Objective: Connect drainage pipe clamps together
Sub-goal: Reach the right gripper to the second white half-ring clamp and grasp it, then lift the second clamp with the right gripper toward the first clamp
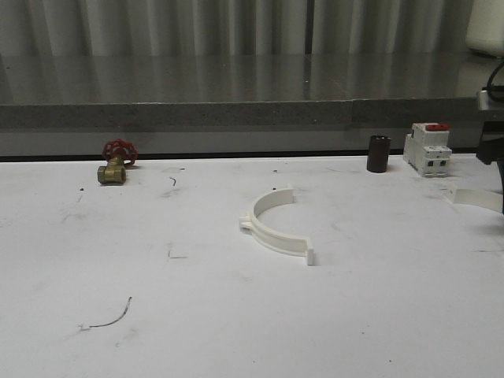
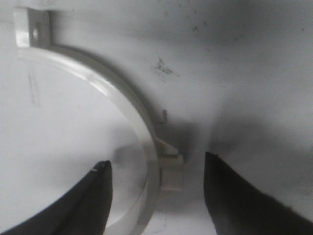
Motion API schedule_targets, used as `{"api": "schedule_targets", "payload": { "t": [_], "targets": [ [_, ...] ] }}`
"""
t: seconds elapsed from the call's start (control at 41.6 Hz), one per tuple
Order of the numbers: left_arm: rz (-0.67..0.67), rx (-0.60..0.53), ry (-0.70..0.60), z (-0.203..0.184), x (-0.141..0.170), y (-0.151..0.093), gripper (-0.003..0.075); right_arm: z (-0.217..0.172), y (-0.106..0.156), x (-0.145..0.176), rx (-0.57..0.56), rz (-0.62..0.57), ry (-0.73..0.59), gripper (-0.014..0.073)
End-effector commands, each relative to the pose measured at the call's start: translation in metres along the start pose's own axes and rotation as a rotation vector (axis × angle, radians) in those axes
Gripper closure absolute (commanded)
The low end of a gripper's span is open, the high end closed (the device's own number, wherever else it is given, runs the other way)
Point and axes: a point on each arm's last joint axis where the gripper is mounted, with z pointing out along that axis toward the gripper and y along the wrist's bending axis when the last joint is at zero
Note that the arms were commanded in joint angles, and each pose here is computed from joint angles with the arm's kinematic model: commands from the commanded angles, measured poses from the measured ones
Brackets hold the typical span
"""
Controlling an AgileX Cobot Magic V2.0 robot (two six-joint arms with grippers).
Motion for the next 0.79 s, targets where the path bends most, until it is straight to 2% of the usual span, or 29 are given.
{"api": "schedule_targets", "payload": {
  "t": [0.0,0.12,0.217,0.457,0.77],
  "targets": [
    [-0.001,0.014,-0.091,-0.005,-0.013,-0.001,0.0386,-0.021,-0.002,-0.009,0.005,-0.005,-0.089,0.0167],
    [-0.001,0.014,-0.091,-0.005,-0.013,-0.001,0.0386,-0.019,-0.002,-0.009,0.004,-0.004,-0.083,0.0318],
    [-0.001,0.014,-0.091,-0.005,-0.013,-0.001,0.0386,-0.018,-0.002,-0.009,0.005,-0.005,-0.079,0.0402],
    [-0.001,0.014,-0.091,-0.005,-0.013,-0.001,0.0386,-0.028,0.002,-0.009,0.005,-0.015,-0.094,0.0412],
    [-0.001,0.014,-0.091,-0.005,-0.013,-0.001,0.0386,-0.112,0.032,0.004,-0.019,-0.077,-0.267,0.0412]
  ]
}}
